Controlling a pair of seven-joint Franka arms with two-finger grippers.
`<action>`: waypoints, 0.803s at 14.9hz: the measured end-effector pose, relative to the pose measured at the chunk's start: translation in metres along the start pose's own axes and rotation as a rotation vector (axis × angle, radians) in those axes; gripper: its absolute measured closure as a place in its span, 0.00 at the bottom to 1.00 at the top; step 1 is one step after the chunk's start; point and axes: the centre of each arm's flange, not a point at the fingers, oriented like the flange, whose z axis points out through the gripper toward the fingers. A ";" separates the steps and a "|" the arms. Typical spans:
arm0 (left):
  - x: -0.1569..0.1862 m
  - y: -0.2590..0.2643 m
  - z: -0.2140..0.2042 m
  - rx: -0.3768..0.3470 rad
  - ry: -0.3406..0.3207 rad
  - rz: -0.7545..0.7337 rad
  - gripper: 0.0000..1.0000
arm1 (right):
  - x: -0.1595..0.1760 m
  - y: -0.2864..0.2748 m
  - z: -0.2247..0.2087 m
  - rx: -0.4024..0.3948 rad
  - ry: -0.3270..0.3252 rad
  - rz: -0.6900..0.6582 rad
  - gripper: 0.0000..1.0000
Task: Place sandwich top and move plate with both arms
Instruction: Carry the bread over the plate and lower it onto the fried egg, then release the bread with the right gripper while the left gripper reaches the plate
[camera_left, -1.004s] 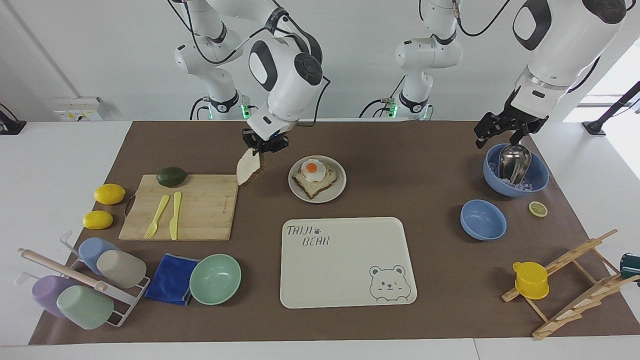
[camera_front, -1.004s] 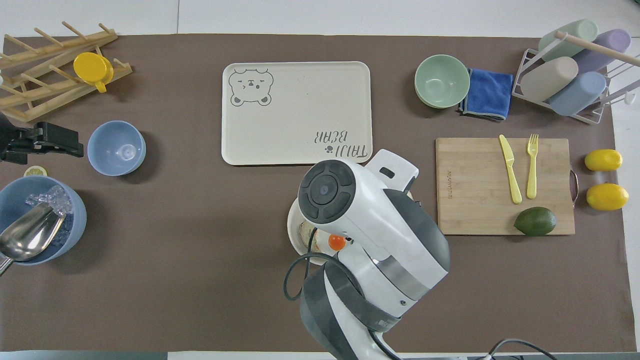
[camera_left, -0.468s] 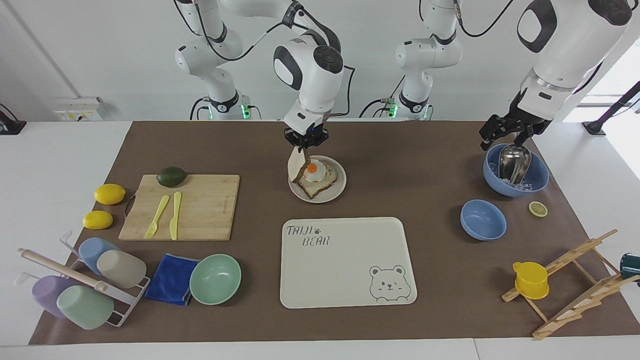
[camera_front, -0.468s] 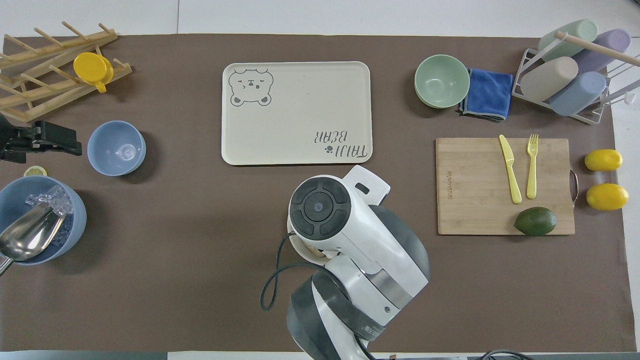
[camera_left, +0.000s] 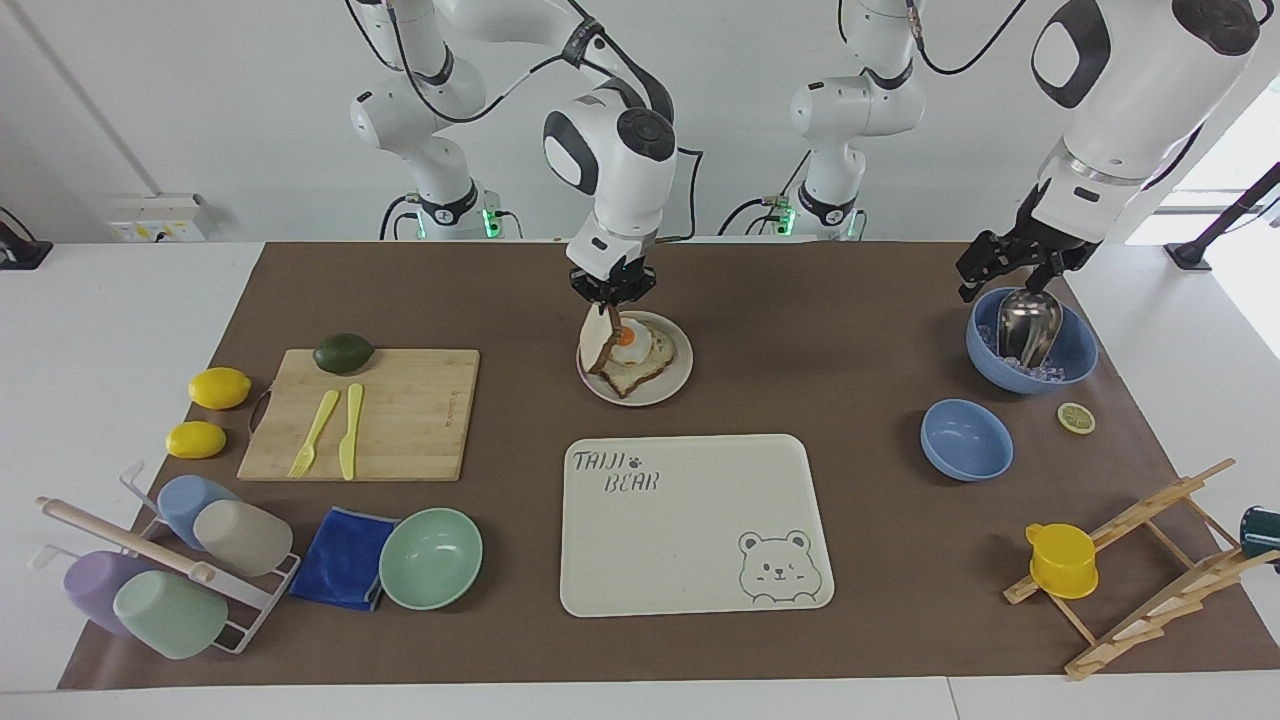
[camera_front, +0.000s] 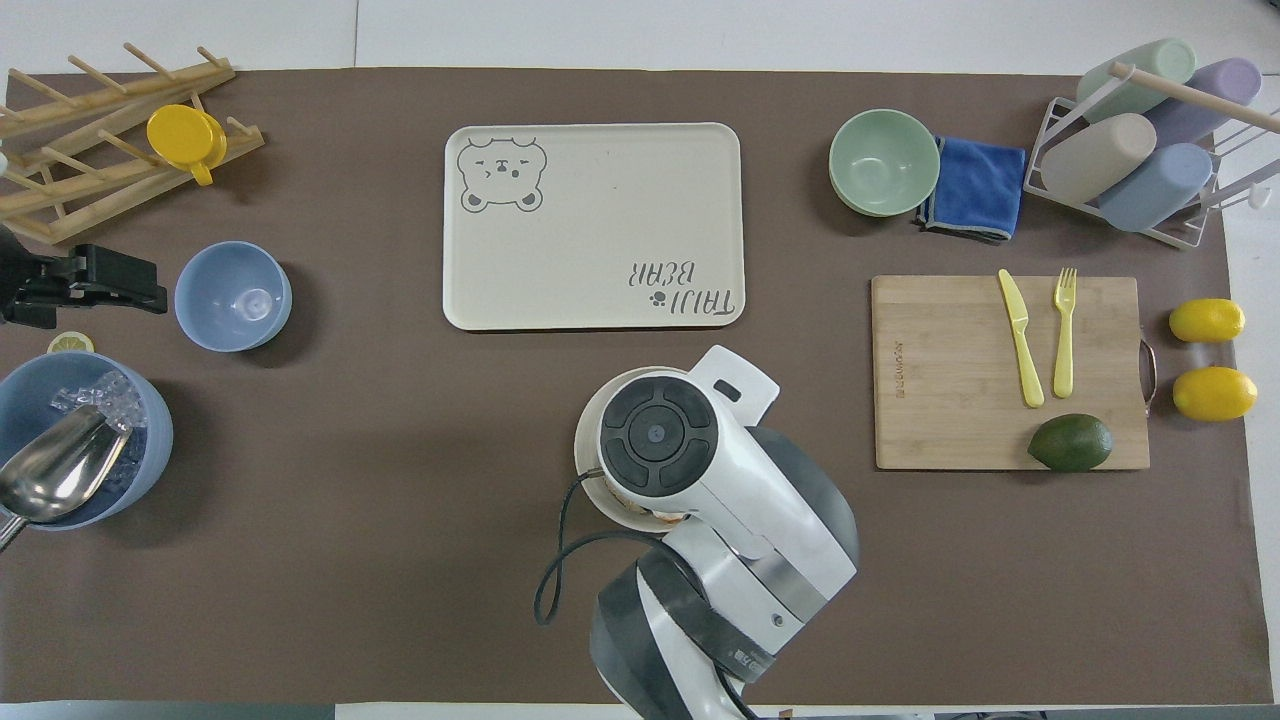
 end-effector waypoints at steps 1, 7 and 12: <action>0.000 0.000 0.000 0.000 0.000 0.000 0.00 | 0.000 -0.001 0.002 0.012 0.001 0.005 0.89; 0.000 0.001 0.002 0.000 -0.004 0.001 0.00 | -0.001 -0.005 0.007 0.066 -0.003 0.048 0.89; -0.001 0.001 0.004 0.001 -0.003 0.003 0.00 | -0.003 -0.008 0.010 0.114 -0.018 0.070 0.89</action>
